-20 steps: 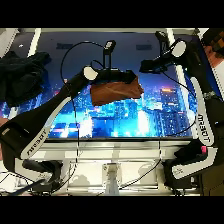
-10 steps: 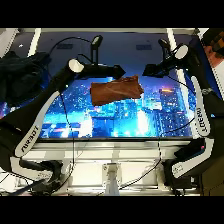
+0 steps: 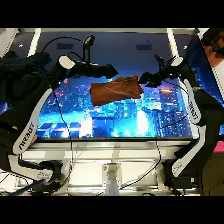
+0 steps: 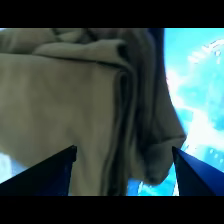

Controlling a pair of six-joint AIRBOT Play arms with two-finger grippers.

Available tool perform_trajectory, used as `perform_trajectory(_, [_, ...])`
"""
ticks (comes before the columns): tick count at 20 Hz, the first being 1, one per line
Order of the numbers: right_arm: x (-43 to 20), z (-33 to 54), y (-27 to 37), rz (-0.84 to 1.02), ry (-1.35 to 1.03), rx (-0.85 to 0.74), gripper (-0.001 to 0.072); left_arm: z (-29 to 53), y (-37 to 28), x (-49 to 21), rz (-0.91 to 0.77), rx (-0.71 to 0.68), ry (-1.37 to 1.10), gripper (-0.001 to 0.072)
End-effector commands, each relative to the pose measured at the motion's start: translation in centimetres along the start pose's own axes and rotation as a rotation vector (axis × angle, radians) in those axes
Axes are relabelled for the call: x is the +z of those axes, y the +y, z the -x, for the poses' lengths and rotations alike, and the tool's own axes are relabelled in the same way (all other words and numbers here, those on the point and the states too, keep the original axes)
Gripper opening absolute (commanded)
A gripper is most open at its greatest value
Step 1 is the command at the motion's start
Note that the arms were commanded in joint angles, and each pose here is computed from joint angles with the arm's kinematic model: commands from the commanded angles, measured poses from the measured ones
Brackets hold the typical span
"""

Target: Fold the clothes and pants, and hang the long-sleeved shirts on hangers.

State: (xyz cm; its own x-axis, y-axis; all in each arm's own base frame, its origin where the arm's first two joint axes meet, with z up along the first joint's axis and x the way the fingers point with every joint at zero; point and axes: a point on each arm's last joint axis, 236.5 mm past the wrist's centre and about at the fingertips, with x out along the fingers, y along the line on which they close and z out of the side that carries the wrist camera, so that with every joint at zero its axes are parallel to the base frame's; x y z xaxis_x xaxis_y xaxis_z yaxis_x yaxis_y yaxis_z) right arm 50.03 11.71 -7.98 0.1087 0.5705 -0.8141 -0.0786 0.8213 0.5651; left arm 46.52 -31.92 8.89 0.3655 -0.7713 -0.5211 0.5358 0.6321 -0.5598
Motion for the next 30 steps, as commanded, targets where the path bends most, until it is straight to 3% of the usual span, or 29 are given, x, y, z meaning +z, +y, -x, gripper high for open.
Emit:
perform_trajectory(1, [-1.1, -3.2, -0.4, -0.004, 0.057, 0.017, 0.0699, 0.4, 0.6, 0.2, 0.007, 0.005, -0.002, 0.0708])
perform_trajectory(6, [-2.3, -6.2, 3.2, 0.123, 0.101, 0.09, 0.0687, 0.5, 0.8, 0.3, 0.009, 0.009, -0.005, 0.0708])
perform_trajectory(7, [-2.5, -6.7, 3.9, 0.158, 0.105, 0.086, 0.0649, 0.5, 0.8, 0.3, 0.01, 0.009, -0.005, 0.0708])
perform_trajectory(8, [-2.7, -7.3, 4.3, 0.187, 0.109, 0.068, 0.057, 0.5, 0.8, 0.3, 0.01, 0.009, -0.005, 0.0708])
perform_trajectory(9, [-2.8, -7.9, 4.4, 0.215, 0.113, 0.039, 0.0427, 0.6, 0.9, 0.3, 0.01, 0.01, -0.005, 0.0708])
perform_trajectory(10, [-2.9, -8.3, 4.3, 0.243, 0.116, 0.008, 0.0175, 0.7, 1.0, 0.4, 0.011, 0.011, -0.008, 0.0708])
perform_trajectory(11, [-2.8, -8.4, 4.2, 0.268, 0.115, -0.02, 0.0016, 0.9, 1.4, 0.6, 0.007, 0.017, -0.014, 0.0708])
perform_trajectory(15, [-0.4, -4.6, 5.0, 0.316, 0.014, -0.076, 0.0014, 3.8, 3.3, 2.7, -0.102, 0.059, -0.07, 0.0707])
perform_trajectory(18, [3.3, 3.1, 4.4, 0.31, -0.167, -0.191, 0.0014, 8.4, 3.6, 5.5, -0.138, 0.104, -0.157, 0.0708])
perform_trajectory(22, [5.6, 17.1, 0.2, 0.195, -0.404, -0.387, 0.0013, 15.9, 5.6, 7.0, -0.314, 0.295, -0.173, 0.0708])
perform_trajectory(26, [1.3, 28.5, -8.6, -0.005, -0.458, -0.566, 0.0013, 21.4, 7.7, 5.7, -0.371, 0.447, -0.099, 0.0707])
perform_trajectory(30, [-6.6, 37.5, -18.3, -0.371, -0.505, -0.693, 0.0013, 24.3, 10.1, 5.3, -0.408, 0.571, -0.058, 0.0708])
